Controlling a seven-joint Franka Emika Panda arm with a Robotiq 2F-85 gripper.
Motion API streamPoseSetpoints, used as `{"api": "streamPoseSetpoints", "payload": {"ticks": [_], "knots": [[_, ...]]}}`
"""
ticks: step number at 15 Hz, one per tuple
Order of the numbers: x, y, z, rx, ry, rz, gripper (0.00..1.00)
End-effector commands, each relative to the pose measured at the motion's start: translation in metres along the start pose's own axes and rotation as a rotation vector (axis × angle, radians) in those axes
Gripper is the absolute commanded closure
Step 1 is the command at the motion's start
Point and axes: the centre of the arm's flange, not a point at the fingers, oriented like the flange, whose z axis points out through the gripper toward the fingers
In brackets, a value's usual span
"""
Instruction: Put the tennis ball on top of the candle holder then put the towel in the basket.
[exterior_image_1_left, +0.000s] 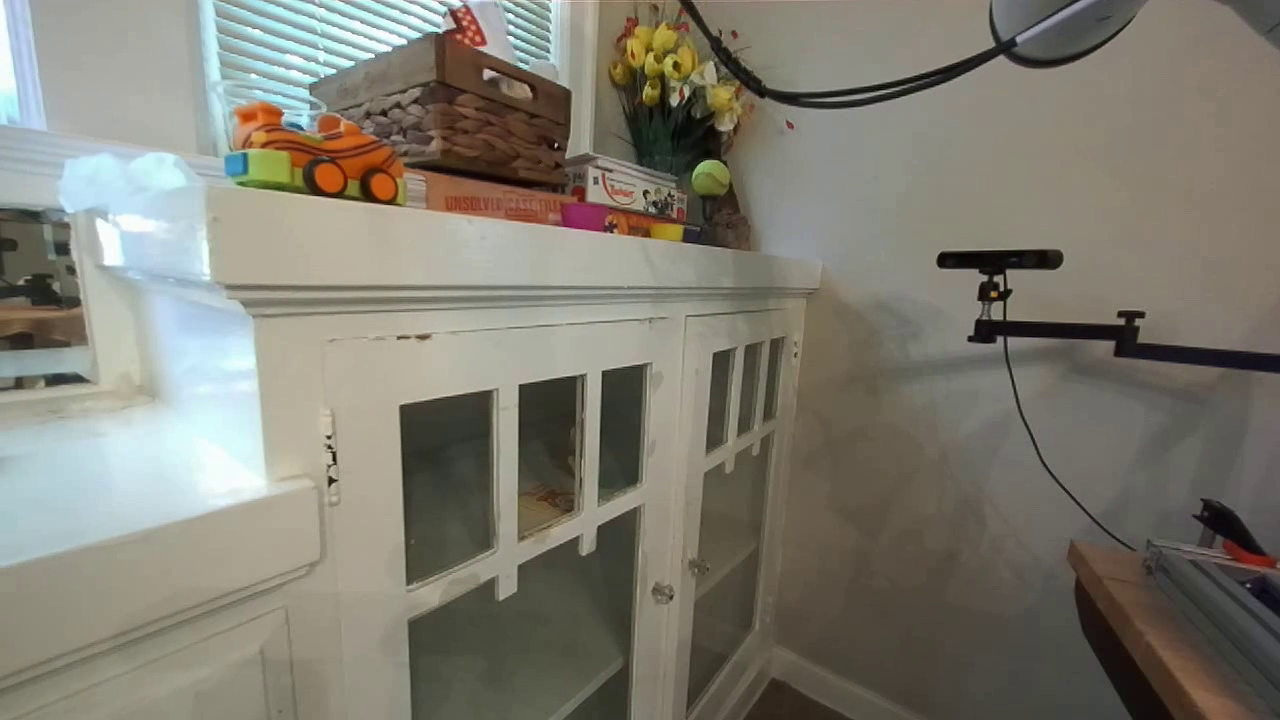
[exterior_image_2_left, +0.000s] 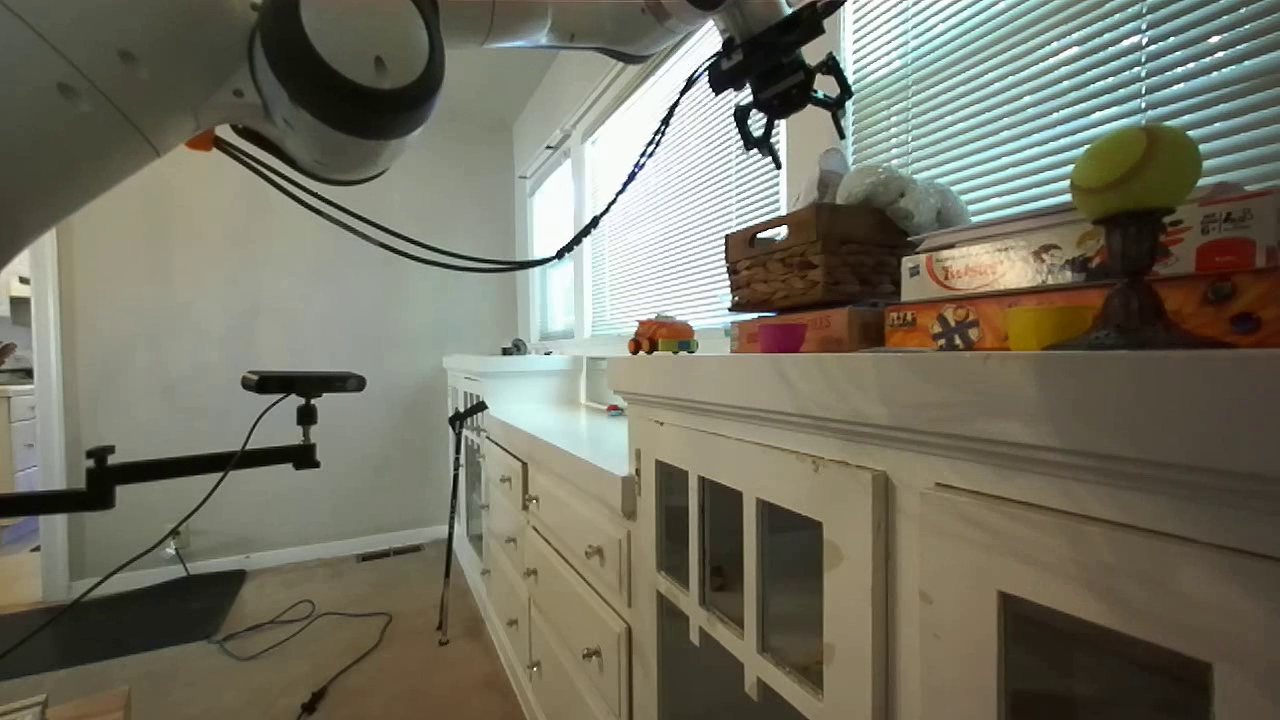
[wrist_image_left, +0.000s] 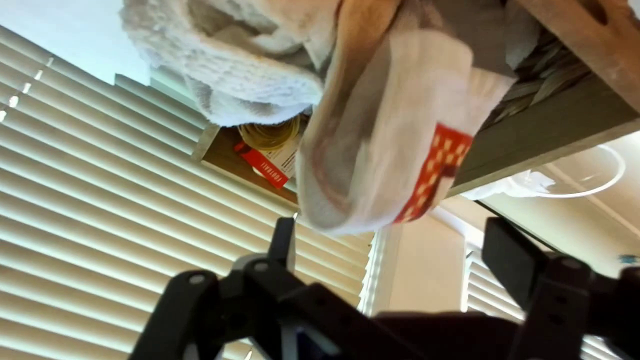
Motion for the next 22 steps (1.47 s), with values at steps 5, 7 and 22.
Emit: {"api": "streamPoseSetpoints", "payload": {"ticks": [5, 7, 22], "knots": [[0.056, 0.067, -0.031, -0.001, -0.055, 0.077, 0.0], [0.049, 0.075, -0.03, 0.006, -0.085, 0.116, 0.0], [-0.021, 0.163, -0.022, 0.241, 0.022, 0.56, 0.0]]}}
